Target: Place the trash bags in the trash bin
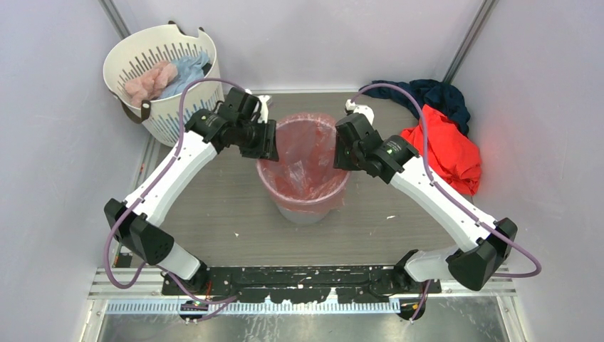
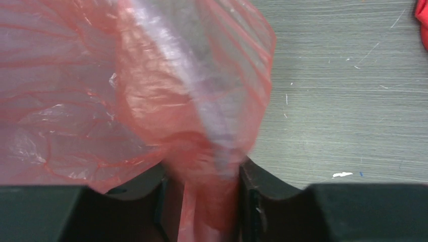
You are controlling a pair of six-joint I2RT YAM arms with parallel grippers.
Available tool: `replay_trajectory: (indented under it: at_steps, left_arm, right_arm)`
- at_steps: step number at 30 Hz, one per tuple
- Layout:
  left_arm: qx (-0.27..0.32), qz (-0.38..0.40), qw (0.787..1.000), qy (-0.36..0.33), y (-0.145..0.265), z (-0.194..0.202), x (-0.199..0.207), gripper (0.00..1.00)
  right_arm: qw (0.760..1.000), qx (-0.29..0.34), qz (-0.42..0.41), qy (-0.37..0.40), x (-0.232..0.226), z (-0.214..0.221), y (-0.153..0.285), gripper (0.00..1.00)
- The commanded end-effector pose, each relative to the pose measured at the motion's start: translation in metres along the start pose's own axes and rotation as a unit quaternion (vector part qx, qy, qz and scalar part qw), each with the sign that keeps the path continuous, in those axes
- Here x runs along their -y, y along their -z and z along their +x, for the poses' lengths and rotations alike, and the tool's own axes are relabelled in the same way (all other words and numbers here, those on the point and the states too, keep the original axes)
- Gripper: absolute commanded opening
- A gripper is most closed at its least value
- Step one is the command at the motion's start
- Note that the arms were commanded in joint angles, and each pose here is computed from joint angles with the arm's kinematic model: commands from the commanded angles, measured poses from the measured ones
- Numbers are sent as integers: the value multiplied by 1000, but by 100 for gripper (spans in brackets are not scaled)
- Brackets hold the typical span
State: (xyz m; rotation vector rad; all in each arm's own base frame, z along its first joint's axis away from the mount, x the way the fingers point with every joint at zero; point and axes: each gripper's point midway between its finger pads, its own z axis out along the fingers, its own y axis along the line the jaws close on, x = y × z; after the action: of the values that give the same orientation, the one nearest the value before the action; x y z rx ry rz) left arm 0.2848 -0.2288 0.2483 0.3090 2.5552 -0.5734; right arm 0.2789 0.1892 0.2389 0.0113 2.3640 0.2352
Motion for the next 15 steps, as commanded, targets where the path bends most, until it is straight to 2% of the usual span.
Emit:
replay_trajectory:
  at_steps: [1,4,6,9,10,15]
  left_arm:
    - [62,86,994,-12,17,-26,37,51]
    - [77,84,993,-17,23,-32,36,63]
    - [87,82,993,-20,30,-35,36,83]
    - [106,82,991,-25,47,-40,38,99]
    - [115,83,990,-28,54,-42,39,99]
    - [166,81,982,-36,94,-51,42,100]
  right_arm:
    - [998,2,-52,-19,-27,-5,-1,49]
    - [998,15,-52,-22,-26,-11,1,63]
    - [998,20,-51,-23,-25,-15,5,77]
    - [998,19,-50,-22,-24,-18,12,94]
    - [998,23,-53,-24,-24,-20,16,99]
    - [995,64,-63,-35,-19,-40,43,100]
